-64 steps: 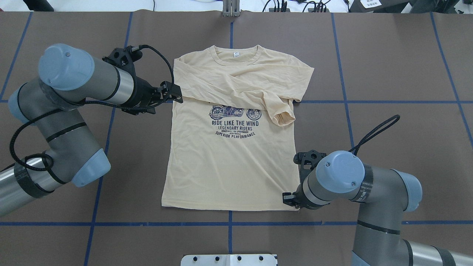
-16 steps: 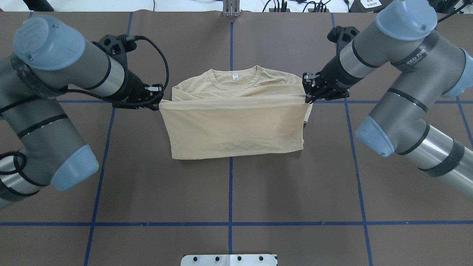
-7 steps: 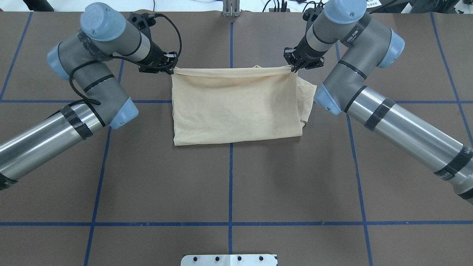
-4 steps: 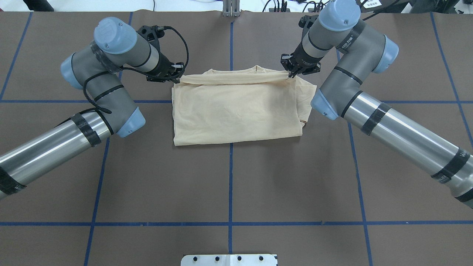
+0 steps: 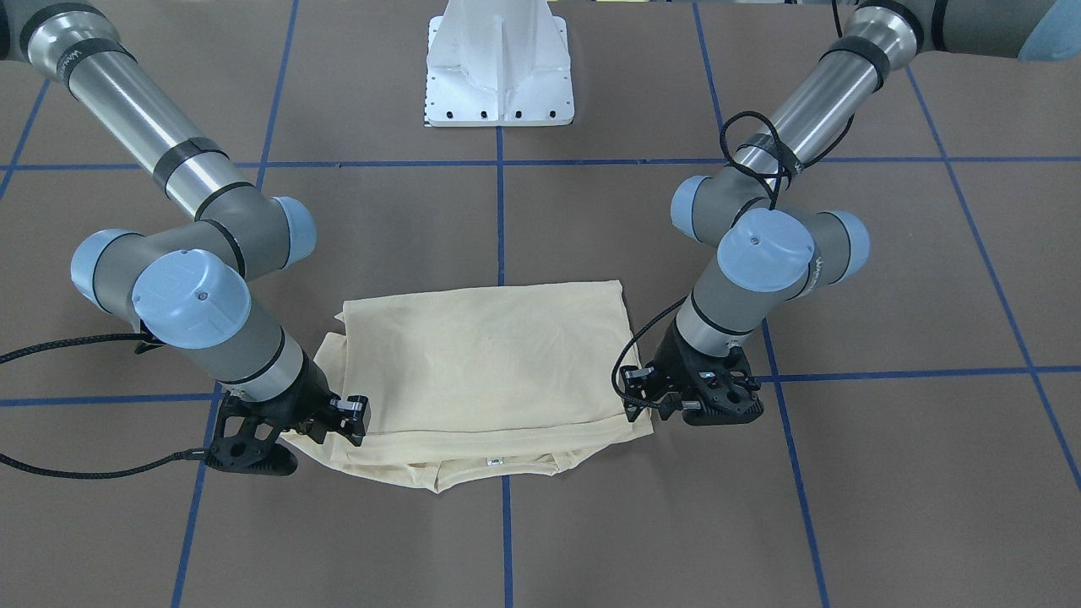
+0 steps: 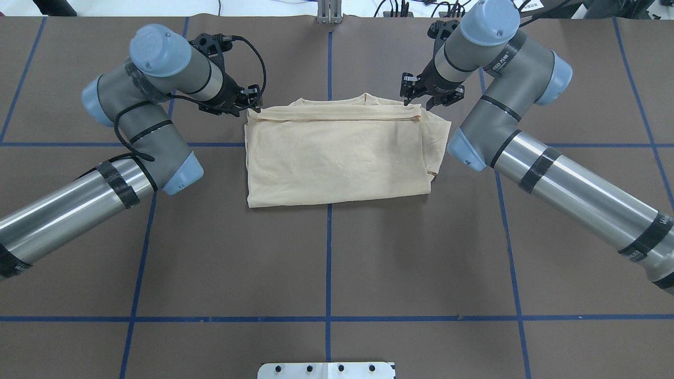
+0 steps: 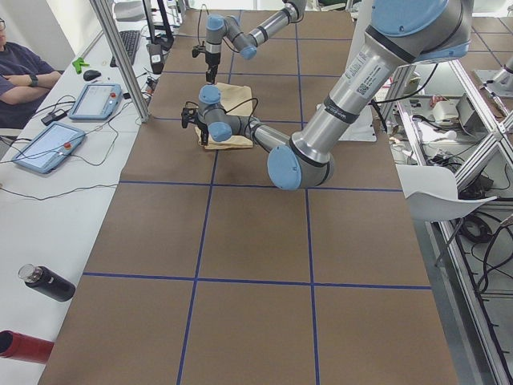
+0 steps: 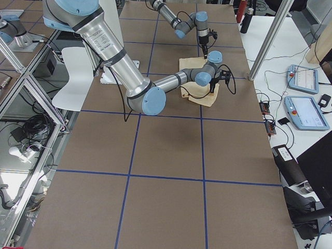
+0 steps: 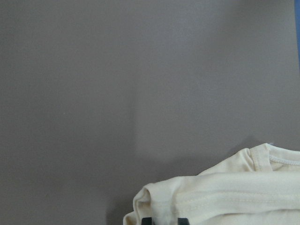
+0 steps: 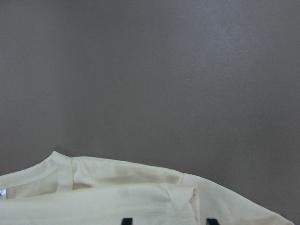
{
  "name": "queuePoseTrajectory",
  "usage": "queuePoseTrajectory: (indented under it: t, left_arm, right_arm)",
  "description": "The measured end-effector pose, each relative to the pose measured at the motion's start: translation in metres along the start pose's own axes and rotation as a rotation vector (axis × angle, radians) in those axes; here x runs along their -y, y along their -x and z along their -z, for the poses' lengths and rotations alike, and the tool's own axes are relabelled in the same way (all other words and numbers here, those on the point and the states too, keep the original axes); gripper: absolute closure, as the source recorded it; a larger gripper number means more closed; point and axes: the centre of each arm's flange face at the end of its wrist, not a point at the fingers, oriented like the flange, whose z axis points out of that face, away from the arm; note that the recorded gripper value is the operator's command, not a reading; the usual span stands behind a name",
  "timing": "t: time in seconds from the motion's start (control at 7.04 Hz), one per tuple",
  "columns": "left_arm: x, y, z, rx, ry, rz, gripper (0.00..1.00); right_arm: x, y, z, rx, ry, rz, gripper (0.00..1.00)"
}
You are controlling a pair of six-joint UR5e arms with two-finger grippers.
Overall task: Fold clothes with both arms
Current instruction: 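Lay the hem down at the collar and open both grippers, then raise the left gripper away while the right gripper grasps the folded edge nearest it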
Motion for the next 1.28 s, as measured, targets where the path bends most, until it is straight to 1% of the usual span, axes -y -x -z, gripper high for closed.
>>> queuePoseTrajectory:
  t: [0.14, 0.28, 0.43, 0.57, 0.71, 0.85, 0.99, 1.14, 1.28]
  left_arm:
    - [0.012, 0.017, 0.012, 0.006, -0.02, 0.008, 0.01]
    - [0.018, 0.034, 0.025, 0.012, -0.035, -0.008, 0.01]
    - [0.018, 0.042, 0.039, 0.02, -0.043, -0.043, 0.01]
    - [0.016, 0.041, 0.053, 0.026, -0.046, -0.063, 0.01]
    - [0.013, 0.032, 0.068, 0.024, -0.049, -0.072, 0.01]
    - [0.009, 0.022, 0.082, 0.02, -0.051, -0.077, 0.01]
    - [0.007, 0.015, 0.091, 0.016, -0.053, -0.08, 0.01]
    - [0.006, 0.012, 0.095, 0.013, -0.055, -0.081, 0.01]
    - [0.005, 0.01, 0.097, 0.01, -0.057, -0.083, 0.01]
  right_arm:
    - [-0.003, -0.003, 0.007, 0.017, 0.01, 0.019, 0.01]
    - [-0.014, -0.011, 0.016, 0.041, 0.025, 0.031, 0.01]
    - [-0.032, -0.021, 0.028, 0.064, 0.041, 0.027, 0.01]
    - [-0.055, -0.031, 0.036, 0.077, 0.058, -0.005, 0.01]
    - [-0.079, -0.038, 0.038, 0.075, 0.082, -0.04, 0.02]
    - [-0.102, -0.042, 0.031, 0.059, 0.112, -0.057, 0.02]
    - [-0.124, -0.043, 0.017, 0.04, 0.141, -0.055, 0.04]
    - [-0.141, -0.038, 0.004, 0.02, 0.163, -0.047, 0.1]
    - [-0.151, -0.033, -0.002, 0.003, 0.175, -0.043, 0.27]
